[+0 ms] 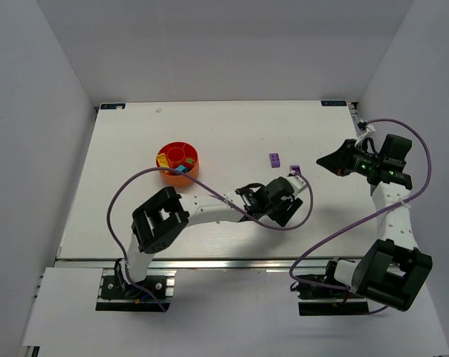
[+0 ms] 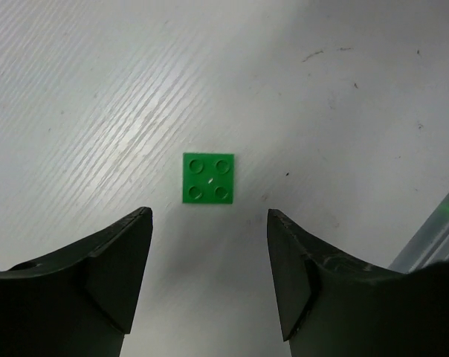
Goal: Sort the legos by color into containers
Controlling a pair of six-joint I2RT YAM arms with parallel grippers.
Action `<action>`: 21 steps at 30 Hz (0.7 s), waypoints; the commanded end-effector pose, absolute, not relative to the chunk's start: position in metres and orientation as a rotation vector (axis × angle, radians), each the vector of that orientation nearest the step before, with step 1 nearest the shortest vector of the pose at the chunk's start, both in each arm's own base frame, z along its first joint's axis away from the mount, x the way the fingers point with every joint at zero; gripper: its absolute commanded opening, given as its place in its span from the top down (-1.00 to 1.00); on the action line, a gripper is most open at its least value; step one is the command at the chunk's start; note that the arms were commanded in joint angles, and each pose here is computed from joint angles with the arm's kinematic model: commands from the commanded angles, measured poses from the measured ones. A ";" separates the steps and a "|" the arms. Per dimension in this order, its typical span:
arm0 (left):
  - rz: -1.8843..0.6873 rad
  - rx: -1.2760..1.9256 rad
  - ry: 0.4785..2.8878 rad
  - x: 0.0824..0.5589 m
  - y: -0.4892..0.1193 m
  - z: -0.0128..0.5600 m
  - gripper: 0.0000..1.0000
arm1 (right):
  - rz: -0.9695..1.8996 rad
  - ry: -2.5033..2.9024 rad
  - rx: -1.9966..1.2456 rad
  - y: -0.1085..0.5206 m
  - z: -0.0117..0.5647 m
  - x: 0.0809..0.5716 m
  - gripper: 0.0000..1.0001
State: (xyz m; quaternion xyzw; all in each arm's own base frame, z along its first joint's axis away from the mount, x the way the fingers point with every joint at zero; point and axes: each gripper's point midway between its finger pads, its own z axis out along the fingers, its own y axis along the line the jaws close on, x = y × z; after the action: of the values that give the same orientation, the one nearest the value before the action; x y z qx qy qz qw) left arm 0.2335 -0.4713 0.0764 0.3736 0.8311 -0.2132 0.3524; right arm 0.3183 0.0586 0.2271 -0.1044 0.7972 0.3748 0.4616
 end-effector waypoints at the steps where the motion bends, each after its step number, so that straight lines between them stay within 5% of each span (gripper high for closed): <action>1: -0.520 1.000 2.005 0.244 -0.494 0.104 -0.45 | 0.941 1.901 -0.336 0.061 0.241 0.309 0.77; 21: -0.336 1.033 2.049 0.261 -0.502 0.061 -0.26 | 1.016 1.881 -0.329 0.057 0.242 0.302 0.60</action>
State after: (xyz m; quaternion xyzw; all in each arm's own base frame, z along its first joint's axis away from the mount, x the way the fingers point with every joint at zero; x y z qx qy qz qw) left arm 0.2557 -0.4987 0.0446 0.4132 0.8138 -0.1352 0.3856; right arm 0.3043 0.0557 0.2358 -0.1203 0.7776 0.4071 0.4639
